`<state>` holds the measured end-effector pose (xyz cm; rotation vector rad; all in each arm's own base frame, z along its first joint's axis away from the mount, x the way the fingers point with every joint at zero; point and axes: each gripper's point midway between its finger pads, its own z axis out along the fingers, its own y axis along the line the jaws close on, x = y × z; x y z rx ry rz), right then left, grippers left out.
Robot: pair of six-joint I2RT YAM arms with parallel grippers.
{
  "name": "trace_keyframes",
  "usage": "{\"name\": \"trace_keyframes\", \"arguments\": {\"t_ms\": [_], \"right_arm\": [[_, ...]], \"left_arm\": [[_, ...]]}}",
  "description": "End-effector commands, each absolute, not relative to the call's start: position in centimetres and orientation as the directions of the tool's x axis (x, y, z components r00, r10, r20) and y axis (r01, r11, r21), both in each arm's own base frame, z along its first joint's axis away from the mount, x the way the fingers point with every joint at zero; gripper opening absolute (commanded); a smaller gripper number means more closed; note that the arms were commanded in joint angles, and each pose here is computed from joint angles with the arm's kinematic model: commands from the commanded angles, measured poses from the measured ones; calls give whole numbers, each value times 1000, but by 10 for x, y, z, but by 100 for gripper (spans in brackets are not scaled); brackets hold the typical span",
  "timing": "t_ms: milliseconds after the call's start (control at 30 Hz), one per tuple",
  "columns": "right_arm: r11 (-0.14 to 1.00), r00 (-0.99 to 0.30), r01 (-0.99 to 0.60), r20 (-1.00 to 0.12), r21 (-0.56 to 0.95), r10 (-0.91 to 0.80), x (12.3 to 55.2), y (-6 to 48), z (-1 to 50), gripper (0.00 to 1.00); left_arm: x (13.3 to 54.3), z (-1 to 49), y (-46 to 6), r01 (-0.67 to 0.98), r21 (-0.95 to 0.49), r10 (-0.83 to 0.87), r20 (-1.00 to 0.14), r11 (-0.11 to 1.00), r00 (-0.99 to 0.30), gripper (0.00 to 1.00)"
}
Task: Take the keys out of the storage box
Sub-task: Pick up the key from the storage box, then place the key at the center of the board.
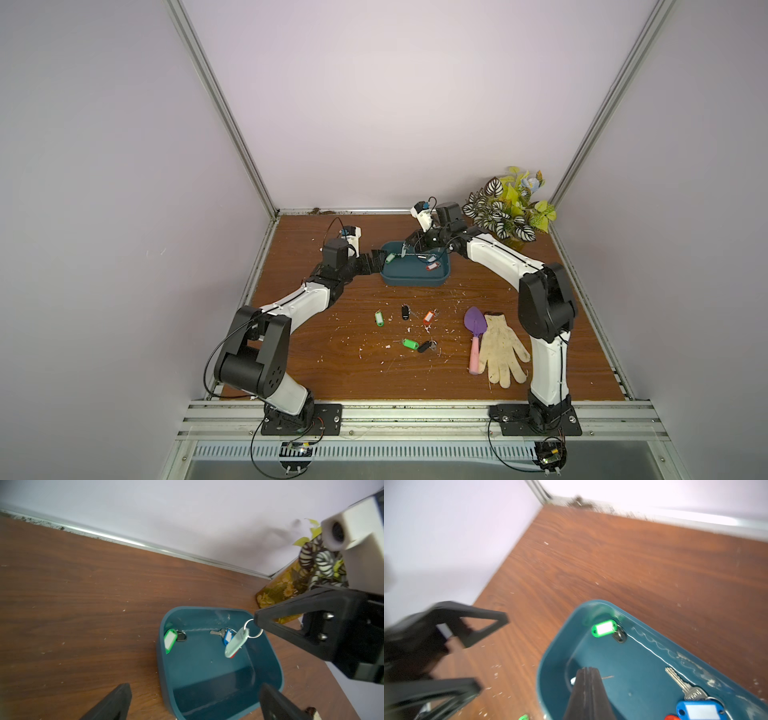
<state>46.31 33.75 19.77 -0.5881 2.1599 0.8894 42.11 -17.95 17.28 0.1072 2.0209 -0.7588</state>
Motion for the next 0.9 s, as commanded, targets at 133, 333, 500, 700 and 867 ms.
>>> {"name": "trace_keyframes", "arguments": {"t_ms": [133,333,500,700,867], "right_arm": [[392,-536,-799,-836,457,-118,387,340,252,0],[303,-560,-805,-821,509,-109,334,325,247,0],[255,-576,-804,-811,538,-105,296,315,238,0],[161,-574,-818,-797,552,-186,241,334,214,0],[92,-532,-842,-792,532,-299,202,360,187,0]], "left_arm": [[372,234,-241,704,-388,-146,-914,594,-380,100],[330,227,-277,796,-329,-63,-936,509,-346,100],[303,216,-274,788,-364,-98,-926,497,-365,96],[304,204,-225,583,-424,-221,-895,693,-388,100],[323,190,-159,226,-400,-287,-866,888,-409,99]]}}
